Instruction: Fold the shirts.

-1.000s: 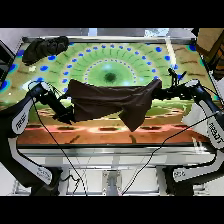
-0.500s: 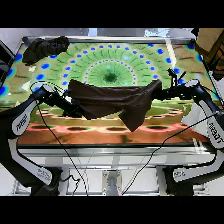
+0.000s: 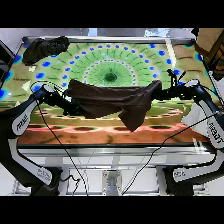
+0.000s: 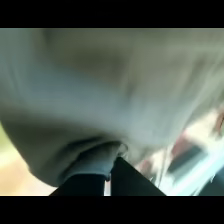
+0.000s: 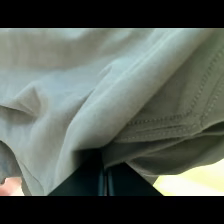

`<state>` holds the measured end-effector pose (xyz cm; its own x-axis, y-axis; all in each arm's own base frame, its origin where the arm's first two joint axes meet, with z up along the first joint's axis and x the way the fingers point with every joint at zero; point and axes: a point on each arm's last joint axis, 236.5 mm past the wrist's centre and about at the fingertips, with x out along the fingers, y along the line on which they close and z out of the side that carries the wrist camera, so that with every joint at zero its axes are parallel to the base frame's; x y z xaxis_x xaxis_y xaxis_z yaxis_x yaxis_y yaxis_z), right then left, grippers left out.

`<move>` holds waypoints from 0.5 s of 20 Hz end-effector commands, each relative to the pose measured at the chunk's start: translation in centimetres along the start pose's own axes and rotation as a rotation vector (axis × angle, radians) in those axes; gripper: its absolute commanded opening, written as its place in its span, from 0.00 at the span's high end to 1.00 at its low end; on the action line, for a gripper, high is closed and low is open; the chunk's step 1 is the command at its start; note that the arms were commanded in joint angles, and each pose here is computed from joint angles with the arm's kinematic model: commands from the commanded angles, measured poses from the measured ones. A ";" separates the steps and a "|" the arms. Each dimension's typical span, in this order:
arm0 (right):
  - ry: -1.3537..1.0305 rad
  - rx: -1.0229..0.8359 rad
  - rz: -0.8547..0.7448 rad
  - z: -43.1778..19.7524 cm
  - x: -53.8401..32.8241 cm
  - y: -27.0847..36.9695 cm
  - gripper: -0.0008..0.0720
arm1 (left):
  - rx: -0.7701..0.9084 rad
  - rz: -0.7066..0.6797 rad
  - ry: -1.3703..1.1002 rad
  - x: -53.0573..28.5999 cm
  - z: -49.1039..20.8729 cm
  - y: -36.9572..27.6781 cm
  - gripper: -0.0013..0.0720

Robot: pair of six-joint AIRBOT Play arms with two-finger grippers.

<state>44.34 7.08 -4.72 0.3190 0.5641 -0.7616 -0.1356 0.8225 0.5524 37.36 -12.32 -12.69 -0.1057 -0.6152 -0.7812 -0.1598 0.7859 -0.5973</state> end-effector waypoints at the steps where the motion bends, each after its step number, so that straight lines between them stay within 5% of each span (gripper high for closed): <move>1: -0.008 0.000 0.002 0.3 -0.1 0.1 0.96 | 0.040 -0.051 -0.090 -0.1 2.1 -1.3 0.97; 5: -0.076 -0.014 0.060 3.1 -1.7 2.5 0.96 | 0.154 -0.206 -0.169 -3.2 3.2 -7.0 0.97; 10: -0.298 -0.151 0.019 11.0 -9.4 6.9 0.96 | 0.488 -0.156 -0.446 -16.3 3.7 -16.3 0.97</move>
<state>48.95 7.35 4.30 0.4775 0.5816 -0.6586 -0.2356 0.8068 0.5418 44.24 -14.78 0.22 0.1922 -0.7195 -0.6674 0.1528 0.6937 -0.7039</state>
